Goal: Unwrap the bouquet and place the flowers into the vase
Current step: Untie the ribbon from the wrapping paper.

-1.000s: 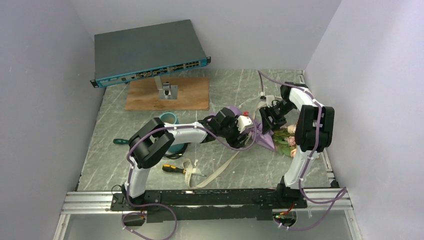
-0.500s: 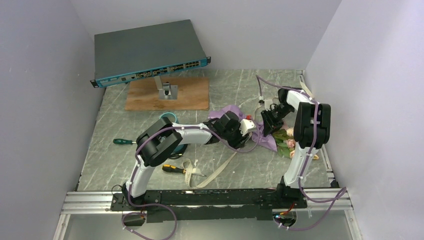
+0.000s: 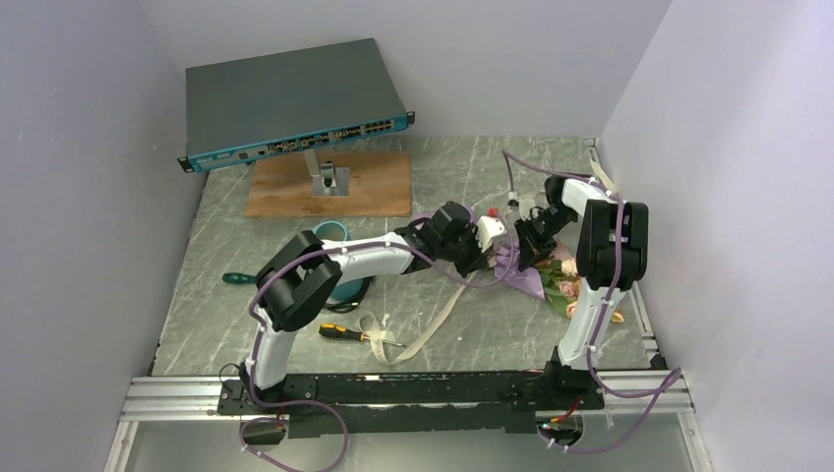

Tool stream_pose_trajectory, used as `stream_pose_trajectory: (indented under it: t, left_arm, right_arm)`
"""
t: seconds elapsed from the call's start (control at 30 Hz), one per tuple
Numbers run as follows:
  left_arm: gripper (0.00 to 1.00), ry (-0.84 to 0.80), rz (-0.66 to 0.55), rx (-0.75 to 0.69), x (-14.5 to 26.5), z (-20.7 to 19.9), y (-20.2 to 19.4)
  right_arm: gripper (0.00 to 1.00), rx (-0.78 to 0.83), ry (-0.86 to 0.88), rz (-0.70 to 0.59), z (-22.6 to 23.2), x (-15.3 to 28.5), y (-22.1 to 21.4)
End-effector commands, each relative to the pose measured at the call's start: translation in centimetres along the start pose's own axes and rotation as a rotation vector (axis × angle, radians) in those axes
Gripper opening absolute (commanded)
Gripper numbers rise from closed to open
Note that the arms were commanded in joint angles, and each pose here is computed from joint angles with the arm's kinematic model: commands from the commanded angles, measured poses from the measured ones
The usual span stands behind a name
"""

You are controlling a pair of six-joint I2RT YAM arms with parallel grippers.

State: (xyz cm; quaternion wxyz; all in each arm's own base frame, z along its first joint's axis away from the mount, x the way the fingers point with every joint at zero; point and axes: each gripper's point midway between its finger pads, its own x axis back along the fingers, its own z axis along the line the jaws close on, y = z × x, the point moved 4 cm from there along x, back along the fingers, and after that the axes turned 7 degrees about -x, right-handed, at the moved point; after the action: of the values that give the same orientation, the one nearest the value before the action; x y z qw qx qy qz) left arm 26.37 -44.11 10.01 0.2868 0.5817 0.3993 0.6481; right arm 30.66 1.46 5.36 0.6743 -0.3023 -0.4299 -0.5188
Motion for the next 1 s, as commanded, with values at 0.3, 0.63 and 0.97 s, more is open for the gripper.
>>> stream_pose_trajectory:
  t: [0.3, 0.63, 0.97]
  left_arm:
    - [0.0, 0.066, -0.335, 0.01, 6.0, 5.3, 12.8]
    - [0.2, -0.028, -0.236, -0.175, 6.4, 3.4, 7.9]
    - [0.77, -0.19, -0.235, -0.619, 8.2, 2.4, 7.0]
  right_arm:
    - [0.0, -0.014, -0.072, 0.087, -1.6, -2.8, -1.4]
    - [0.0, 0.0, -0.007, 0.037, 0.2, -1.5, -0.3]
    - [0.04, 0.115, -0.01, 0.024, 2.4, -0.2, -0.4]
